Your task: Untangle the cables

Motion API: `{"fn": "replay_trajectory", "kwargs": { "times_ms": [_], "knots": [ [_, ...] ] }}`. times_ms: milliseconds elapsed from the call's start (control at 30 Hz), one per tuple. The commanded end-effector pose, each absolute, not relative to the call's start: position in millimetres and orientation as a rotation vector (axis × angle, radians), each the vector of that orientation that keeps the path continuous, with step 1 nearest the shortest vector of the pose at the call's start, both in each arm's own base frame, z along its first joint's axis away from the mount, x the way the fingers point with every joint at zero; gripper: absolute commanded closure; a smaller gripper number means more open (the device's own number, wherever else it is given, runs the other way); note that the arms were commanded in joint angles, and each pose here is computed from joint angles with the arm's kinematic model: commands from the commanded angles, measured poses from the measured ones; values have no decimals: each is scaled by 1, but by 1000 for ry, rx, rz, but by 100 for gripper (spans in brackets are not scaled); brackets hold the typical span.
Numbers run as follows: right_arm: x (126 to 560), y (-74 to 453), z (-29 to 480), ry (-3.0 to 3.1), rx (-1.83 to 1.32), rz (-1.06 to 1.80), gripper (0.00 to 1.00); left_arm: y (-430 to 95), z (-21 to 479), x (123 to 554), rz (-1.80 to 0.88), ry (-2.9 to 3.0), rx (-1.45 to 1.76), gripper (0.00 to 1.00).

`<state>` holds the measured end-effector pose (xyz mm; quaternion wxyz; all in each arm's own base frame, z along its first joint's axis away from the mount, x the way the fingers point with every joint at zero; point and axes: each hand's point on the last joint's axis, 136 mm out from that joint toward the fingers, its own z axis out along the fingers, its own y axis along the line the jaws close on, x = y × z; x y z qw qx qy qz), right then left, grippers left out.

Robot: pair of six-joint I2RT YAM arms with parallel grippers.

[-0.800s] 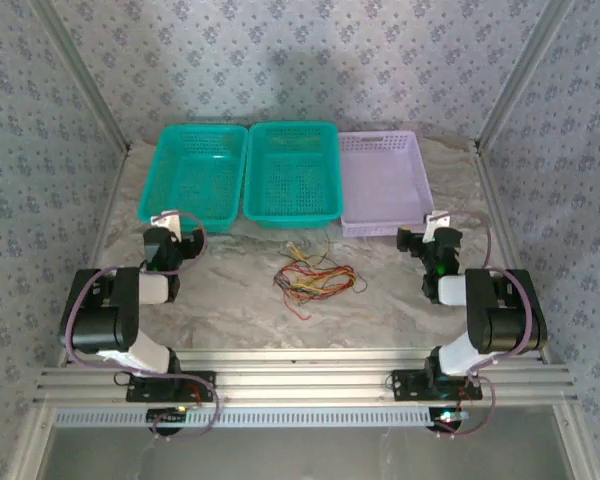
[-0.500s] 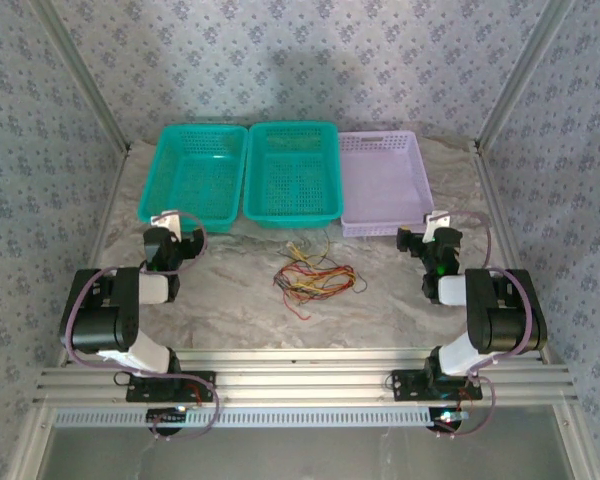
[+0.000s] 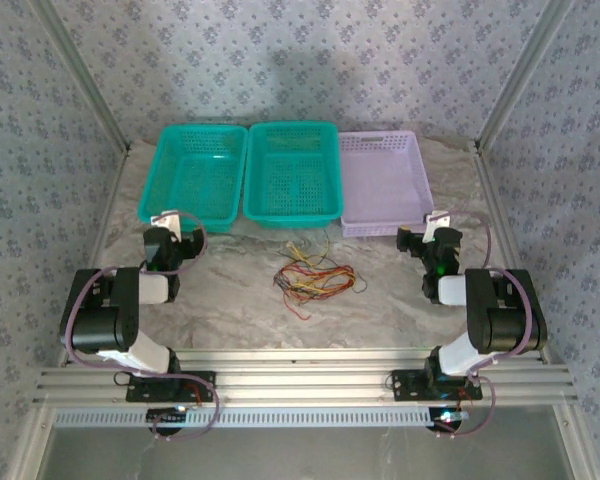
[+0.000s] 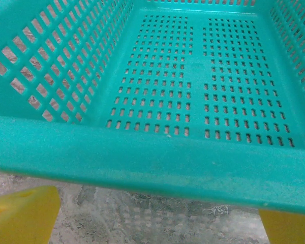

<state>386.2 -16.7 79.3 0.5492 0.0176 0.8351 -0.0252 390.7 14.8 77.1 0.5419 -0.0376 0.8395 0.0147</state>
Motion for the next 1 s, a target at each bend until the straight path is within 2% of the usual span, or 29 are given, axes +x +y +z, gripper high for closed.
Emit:
{"fn": "replay_trajectory", "kwargs": {
  "times_ms": [0,233,533,767,967],
  "knots": [
    [391,-18,85,1969,30,-67,0,15,88,398,34,1965,-75,0],
    [392,-12,90,1979,-8,-44,0,15,88,398,34,1964,-74,0],
    [372,6,159,1867,-107,-110,0,15,88,398,33,1965,-75,0],
    [357,24,208,1855,25,65,0,15,89,398,33,1963,-73,0],
    [316,66,277,1635,-75,368,0,15,88,398,33,1964,-73,0]
  ]
}}
